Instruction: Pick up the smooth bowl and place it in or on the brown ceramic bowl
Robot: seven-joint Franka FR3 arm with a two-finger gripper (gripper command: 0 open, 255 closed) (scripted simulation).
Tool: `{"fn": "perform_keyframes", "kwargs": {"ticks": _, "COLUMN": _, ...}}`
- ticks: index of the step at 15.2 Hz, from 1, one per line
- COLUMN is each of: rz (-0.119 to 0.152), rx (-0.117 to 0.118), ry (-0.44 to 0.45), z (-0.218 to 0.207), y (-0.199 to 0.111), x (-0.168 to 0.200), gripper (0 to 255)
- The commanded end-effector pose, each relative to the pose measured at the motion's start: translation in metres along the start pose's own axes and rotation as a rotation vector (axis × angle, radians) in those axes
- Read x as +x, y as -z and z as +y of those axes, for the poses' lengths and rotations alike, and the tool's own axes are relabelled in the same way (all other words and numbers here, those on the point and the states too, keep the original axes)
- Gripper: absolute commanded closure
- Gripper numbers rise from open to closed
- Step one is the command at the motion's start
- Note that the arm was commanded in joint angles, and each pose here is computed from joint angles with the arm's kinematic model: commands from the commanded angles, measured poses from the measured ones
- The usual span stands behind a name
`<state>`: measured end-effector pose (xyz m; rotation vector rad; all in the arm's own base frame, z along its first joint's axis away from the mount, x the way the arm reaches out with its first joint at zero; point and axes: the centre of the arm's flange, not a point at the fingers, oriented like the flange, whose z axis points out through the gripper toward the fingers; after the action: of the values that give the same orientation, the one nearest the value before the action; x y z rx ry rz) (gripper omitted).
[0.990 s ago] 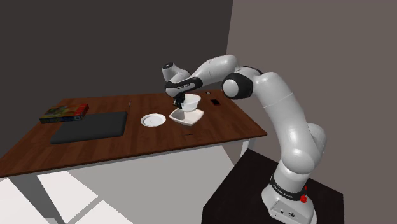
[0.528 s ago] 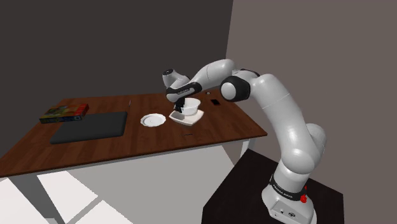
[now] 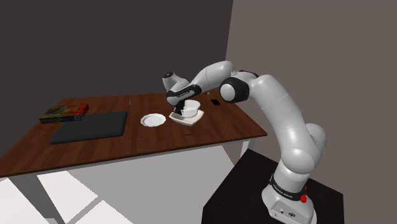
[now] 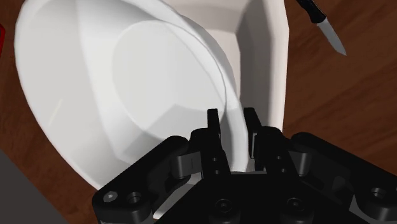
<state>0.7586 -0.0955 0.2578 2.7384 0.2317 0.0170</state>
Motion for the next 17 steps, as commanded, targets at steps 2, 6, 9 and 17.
{"fn": "perform_keyframes", "kwargs": {"ticks": 2, "rz": 0.001, "rx": -0.001, "ry": 0.000, "z": 0.000, "y": 0.001, "x": 0.000, "gripper": 255}}
{"fn": "perform_keyframes", "kwargs": {"ticks": 6, "rz": 0.001, "rx": -0.001, "ry": 0.000, "z": 0.000, "y": 0.001, "x": 0.000, "gripper": 0}}
{"fn": "perform_keyframes", "kwargs": {"ticks": 9, "rz": 0.001, "rx": -0.001, "ry": 0.000, "z": 0.000, "y": 0.014, "x": 0.000, "gripper": 0}}
{"fn": "perform_keyframes", "kwargs": {"ticks": 17, "rz": 0.001, "rx": -0.001, "ry": 0.000, "z": 0.000, "y": 0.051, "x": 0.000, "gripper": 0}}
